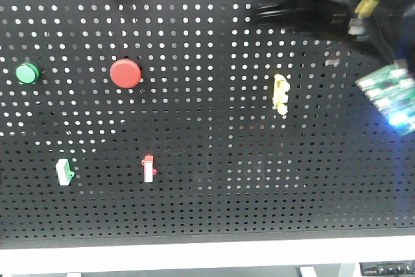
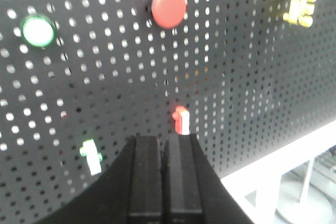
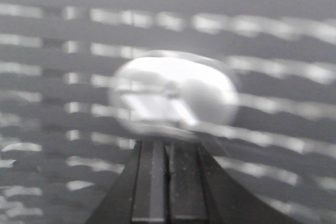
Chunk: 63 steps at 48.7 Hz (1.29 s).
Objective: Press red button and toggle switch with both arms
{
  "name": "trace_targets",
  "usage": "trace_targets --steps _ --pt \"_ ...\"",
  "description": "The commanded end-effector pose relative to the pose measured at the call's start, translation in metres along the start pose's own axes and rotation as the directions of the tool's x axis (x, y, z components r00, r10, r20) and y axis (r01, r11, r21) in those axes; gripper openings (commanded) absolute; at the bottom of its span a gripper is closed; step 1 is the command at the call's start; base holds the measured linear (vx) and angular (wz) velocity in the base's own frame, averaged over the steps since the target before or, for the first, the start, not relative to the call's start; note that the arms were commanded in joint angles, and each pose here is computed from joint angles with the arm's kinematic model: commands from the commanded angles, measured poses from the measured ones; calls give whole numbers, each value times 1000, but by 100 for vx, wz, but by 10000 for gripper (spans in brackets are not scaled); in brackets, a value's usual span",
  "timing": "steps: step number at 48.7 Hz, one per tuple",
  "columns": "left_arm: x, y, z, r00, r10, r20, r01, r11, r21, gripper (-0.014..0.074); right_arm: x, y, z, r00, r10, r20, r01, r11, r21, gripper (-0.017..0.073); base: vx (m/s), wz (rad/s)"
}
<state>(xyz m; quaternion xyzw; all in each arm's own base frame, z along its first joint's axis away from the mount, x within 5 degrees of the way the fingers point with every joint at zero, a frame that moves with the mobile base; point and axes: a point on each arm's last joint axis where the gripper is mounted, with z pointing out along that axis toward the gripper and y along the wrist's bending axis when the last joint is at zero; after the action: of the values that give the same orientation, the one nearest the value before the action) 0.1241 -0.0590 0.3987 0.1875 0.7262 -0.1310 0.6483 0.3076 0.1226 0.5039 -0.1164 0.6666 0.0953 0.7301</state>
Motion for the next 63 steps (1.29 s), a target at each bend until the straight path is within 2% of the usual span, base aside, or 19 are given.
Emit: trace_targets --steps 1,9,18,26,35,42,53,63 --pt "-14 1 -4 995 -12 99 13 1000 -5 2 -31 -11 -19 992 -11 128 9 1000 16 -3 0 0" --pt "-15 1 -4 995 -12 101 13 1000 -5 2 -32 -13 -23 995 -20 102 17 999 36 -3 0 0" --pt "-12 1 -4 997 -5 73 5 1000 -5 2 -23 -19 -31 1000 -16 -4 17 996 88 -3 0 0" --pt "0 0 0 1000 13 18 -13 1000 -6 2 -1 -18 -50 993 -101 -56 104 992 69 -3 0 0" --pt "37 -1 8 999 16 -51 -16 1000 -5 2 51 -12 -95 990 -126 -67 125 992 -18 -3 0 0" --pt "69 -3 -3 1000 8 -17 -9 1000 -11 2 94 -7 -146 990 -130 -49 126 989 -80 -3 0 0" --pt "115 -6 -27 1000 6 -13 -7 1000 -12 2 159 -10 -219 988 -124 -92 117 990 -81 -3 0 0" --pt "129 -7 -29 999 12 -37 -13 1000 -10 2 176 -11 -247 991 -123 -48 119 990 -75 -3 0 0"
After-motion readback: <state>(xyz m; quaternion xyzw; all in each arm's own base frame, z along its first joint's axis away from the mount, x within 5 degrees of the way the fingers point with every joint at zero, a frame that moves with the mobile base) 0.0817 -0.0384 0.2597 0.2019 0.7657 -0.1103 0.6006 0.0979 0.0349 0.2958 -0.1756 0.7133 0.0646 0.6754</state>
